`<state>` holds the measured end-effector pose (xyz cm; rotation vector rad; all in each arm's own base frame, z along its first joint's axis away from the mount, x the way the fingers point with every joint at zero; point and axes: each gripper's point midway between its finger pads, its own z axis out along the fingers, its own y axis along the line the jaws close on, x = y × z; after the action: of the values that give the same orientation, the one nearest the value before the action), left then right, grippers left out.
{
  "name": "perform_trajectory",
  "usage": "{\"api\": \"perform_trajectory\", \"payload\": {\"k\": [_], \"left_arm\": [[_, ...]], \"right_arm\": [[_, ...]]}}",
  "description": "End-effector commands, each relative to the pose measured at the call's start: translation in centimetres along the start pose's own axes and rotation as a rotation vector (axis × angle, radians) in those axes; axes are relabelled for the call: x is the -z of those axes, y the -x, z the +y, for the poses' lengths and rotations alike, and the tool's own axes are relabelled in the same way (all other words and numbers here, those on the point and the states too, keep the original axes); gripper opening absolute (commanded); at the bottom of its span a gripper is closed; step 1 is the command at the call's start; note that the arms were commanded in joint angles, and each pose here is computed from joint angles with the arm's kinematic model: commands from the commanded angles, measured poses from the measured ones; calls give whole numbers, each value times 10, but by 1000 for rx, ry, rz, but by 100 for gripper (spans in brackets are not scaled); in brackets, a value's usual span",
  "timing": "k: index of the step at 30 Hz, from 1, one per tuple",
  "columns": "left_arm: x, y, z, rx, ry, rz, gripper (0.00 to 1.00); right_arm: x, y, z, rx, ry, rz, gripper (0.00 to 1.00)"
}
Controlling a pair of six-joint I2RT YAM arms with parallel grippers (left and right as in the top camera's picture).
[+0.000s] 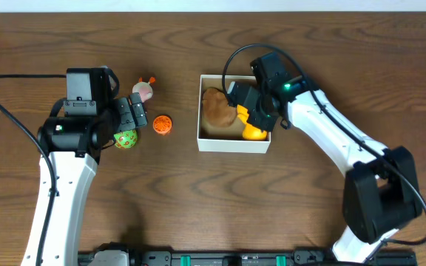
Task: Pack container
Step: 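Carry the yellow toy into the box and open the right gripper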
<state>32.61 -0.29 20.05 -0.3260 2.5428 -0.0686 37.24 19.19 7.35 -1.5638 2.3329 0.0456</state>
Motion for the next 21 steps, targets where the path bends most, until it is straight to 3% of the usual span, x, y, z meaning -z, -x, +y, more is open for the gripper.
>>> {"api": "perform_trajectory", "payload": {"k": [1, 6, 13, 21], "left_arm": [[5, 7, 1, -8, 2, -21, 98], [5, 7, 1, -8, 2, -21, 98], [5, 7, 1, -8, 2, -21, 98], [5, 7, 1, -8, 2, -21, 98]], "right_arm": [[-3, -2, -1, -8, -5, 24, 4], [-1, -11, -20, -184, -115, 71, 33], [6, -20, -37, -305, -224, 111, 59], [61, 8, -49, -302, -305, -28, 62]]}}
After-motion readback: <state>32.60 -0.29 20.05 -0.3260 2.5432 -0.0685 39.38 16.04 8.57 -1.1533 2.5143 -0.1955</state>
